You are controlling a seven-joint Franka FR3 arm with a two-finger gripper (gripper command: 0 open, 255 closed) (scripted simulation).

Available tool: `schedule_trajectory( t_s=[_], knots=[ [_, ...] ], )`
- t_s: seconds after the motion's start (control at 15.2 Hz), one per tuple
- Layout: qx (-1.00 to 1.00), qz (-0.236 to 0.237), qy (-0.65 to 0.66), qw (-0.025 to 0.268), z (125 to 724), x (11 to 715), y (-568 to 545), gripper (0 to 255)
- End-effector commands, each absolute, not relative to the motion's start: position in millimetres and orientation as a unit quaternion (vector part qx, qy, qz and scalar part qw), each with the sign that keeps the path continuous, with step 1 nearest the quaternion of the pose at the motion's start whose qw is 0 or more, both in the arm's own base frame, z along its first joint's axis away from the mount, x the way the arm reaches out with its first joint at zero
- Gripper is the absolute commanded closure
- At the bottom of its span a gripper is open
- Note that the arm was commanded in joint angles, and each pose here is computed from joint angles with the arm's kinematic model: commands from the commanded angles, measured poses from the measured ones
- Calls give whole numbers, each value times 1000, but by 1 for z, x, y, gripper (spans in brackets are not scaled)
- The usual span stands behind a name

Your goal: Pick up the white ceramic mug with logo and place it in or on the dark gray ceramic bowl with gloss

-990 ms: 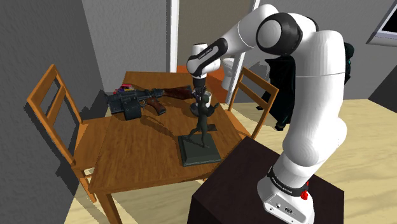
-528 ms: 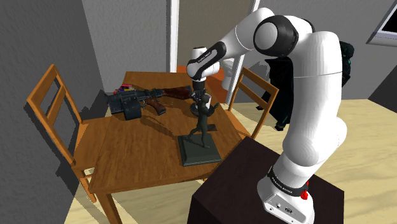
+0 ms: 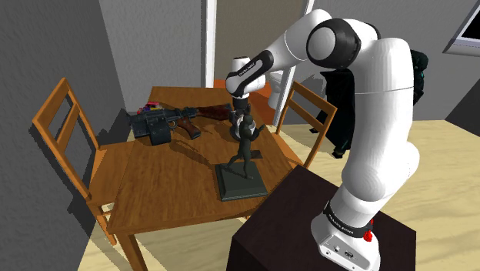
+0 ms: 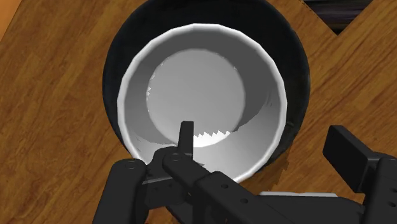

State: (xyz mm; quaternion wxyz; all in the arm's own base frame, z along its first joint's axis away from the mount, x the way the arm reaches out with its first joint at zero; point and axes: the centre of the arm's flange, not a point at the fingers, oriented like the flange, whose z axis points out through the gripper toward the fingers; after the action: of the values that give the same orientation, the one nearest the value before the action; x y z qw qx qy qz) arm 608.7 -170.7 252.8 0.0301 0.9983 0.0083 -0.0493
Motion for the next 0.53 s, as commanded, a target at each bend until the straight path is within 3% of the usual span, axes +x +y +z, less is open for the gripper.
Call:
schedule_trajectory(
  t_s=[0.0, 0.26, 0.46],
  knots=[
    [998, -49, 8, 30, 253, 609, -171, 0],
    [998, -49, 8, 30, 303, 614, -168, 0],
    [998, -49, 8, 30, 303, 614, -168, 0]
  ],
)
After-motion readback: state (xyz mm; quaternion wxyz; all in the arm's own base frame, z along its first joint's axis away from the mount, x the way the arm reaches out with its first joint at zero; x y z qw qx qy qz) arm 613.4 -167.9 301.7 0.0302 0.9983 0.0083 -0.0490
